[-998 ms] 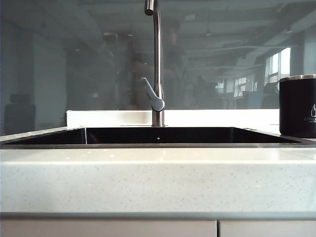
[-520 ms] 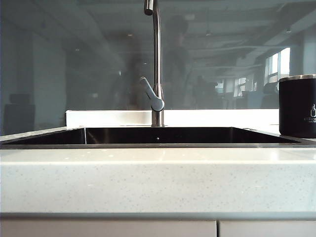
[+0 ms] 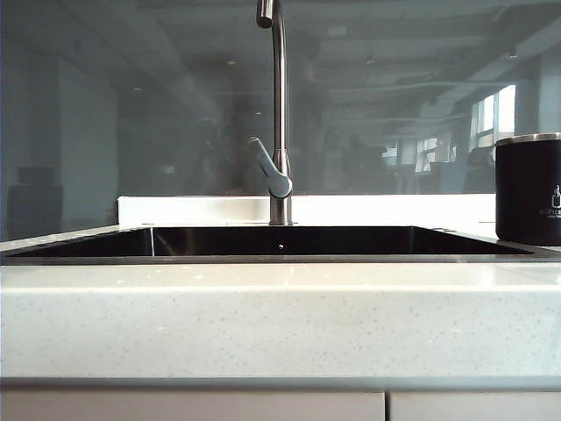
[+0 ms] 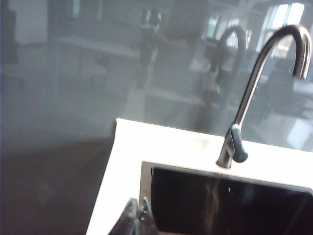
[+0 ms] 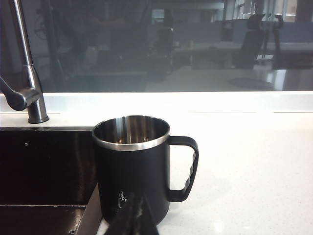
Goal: Pick up the mug next to the sink, go to the faucet to get some water, pour the water into the sink, and finally put the mug back to its place.
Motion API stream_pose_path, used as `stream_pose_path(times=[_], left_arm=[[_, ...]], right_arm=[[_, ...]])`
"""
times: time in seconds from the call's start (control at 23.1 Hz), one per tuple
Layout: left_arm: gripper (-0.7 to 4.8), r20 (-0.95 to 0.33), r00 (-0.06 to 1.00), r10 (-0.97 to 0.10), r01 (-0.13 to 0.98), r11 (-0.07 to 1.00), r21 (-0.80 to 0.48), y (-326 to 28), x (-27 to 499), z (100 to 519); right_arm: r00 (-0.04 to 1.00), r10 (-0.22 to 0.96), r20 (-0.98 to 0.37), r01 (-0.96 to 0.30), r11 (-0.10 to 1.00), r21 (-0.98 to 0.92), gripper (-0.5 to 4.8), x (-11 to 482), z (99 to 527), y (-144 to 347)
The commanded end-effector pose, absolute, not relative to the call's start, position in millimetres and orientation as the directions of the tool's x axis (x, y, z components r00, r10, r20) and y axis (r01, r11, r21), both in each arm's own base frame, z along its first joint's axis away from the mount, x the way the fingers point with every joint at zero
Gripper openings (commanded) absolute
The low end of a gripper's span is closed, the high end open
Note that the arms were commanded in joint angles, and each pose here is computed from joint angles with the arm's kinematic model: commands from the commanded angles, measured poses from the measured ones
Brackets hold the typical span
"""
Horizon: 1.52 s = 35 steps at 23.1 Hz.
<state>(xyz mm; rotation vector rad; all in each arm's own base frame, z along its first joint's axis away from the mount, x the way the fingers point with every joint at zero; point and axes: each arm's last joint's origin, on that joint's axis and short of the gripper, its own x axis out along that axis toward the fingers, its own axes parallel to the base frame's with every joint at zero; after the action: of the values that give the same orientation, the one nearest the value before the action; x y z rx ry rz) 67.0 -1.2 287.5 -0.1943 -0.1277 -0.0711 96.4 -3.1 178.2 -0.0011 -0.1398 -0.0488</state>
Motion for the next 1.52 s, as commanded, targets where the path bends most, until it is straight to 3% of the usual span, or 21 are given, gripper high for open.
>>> stream_pose_path(times=[0.04,0.35,0.69,0.87,1.04,1.52], left_arm=[[-0.05,0.138,0.989,-0.047,0.071,0.981,-0.178,-1,64,286],[-0.05,-0.038,0.999,-0.031,0.025,0.988,-0.151,0,82,230],[-0.05,0.082,0.995,-0.049,0.062,0.984,-0.164,-2,97,175],[-0.05,0.092,0.995,-0.045,0.060,0.985,-0.160,-3,97,175],[-0.05,0.127,0.990,-0.066,0.068,0.998,-0.015,-5,96,178],[-0.05,0.123,0.990,-0.066,0.068,0.998,-0.008,-5,96,178]], right_arm=[[0.987,-0.050,0.155,0.051,0.999,-0.001,-0.05,96,179,-3],[0.987,-0.050,0.155,0.051,0.999,-0.001,-0.05,96,179,-3],[0.987,-0.050,0.155,0.051,0.999,-0.001,-0.05,96,179,-3],[0.987,-0.050,0.155,0.051,0.999,-0.001,-0.05,96,179,-3],[0.987,-0.050,0.155,0.051,0.999,-0.001,-0.05,96,179,-3],[0.987,-0.050,0.155,0.051,0.999,-0.001,-0.05,96,179,-3]])
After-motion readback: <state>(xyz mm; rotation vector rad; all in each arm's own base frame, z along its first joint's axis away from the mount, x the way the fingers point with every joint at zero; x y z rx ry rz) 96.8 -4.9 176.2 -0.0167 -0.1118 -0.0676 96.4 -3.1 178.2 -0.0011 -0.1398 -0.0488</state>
